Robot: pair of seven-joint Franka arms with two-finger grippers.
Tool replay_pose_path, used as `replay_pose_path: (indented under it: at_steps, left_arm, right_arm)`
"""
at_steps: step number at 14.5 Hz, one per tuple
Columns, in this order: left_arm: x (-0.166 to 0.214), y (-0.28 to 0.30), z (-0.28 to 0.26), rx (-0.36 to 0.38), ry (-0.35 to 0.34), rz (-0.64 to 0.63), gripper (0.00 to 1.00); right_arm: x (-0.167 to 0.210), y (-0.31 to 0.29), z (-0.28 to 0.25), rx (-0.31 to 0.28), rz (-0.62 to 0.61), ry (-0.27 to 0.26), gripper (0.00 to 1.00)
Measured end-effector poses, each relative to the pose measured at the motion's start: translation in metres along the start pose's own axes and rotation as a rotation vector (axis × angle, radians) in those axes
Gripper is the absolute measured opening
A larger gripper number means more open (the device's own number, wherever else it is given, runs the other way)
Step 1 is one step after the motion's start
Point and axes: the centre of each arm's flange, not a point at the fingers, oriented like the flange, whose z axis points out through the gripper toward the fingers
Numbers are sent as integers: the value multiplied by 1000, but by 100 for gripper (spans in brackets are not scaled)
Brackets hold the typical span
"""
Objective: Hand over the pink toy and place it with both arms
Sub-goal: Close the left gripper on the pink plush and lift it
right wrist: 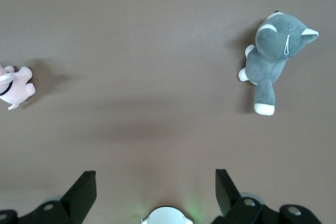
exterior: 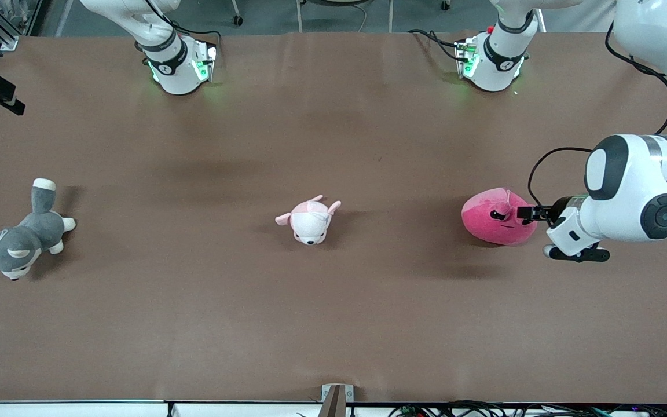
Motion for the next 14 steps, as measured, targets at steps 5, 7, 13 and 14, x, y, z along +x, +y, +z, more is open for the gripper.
replay_pose_path:
  at_steps: [5, 7, 13, 14]
  left_arm:
    - [3, 1, 8, -7, -4, -1, 78]
    - [4, 2, 8, -7, -4, 1, 60]
    - [4, 8, 4, -43, 8, -3, 15]
    - [4, 8, 1, -47, 15, -3, 12]
  right_arm:
    - [0, 0, 0, 0, 0, 0, 100]
    - [0, 0, 0, 0, 0, 0, 100]
    - [0, 0, 0, 0, 0, 0, 100]
    - [0, 0, 0, 0, 0, 0, 100]
